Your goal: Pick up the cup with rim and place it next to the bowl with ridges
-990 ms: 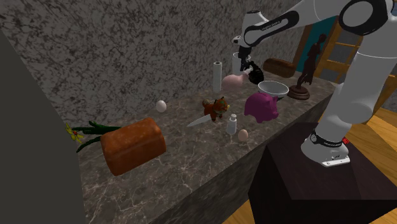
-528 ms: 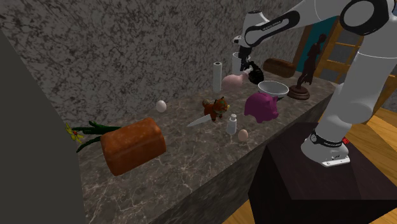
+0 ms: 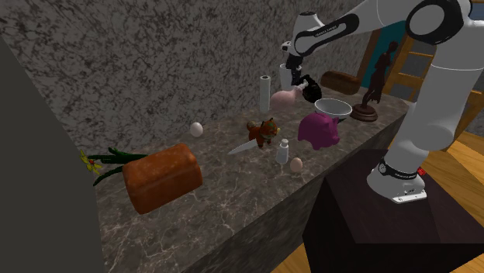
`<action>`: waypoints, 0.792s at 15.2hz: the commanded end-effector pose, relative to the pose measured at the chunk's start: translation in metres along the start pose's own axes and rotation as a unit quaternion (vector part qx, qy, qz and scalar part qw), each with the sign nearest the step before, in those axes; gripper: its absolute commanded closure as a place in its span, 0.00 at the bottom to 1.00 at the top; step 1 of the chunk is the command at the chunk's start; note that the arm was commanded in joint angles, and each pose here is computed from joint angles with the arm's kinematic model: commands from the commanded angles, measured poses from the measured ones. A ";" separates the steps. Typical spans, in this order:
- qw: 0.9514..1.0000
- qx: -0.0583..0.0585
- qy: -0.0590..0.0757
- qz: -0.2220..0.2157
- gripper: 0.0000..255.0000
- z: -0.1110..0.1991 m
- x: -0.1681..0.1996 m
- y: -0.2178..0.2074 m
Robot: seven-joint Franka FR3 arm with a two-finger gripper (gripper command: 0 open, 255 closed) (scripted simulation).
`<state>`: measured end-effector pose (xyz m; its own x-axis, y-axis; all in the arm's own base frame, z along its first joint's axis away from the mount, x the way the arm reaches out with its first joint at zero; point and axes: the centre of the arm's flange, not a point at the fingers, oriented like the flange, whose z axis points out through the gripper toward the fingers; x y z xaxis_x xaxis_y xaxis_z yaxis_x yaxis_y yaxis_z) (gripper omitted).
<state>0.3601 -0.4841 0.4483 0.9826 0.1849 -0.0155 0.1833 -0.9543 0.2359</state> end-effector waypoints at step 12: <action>0.997 0.062 -0.050 -0.005 0.00 0.014 -0.004 -0.029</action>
<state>0.3542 -0.4599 0.4407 0.9787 0.1784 -0.1013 0.1909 -0.9728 0.1310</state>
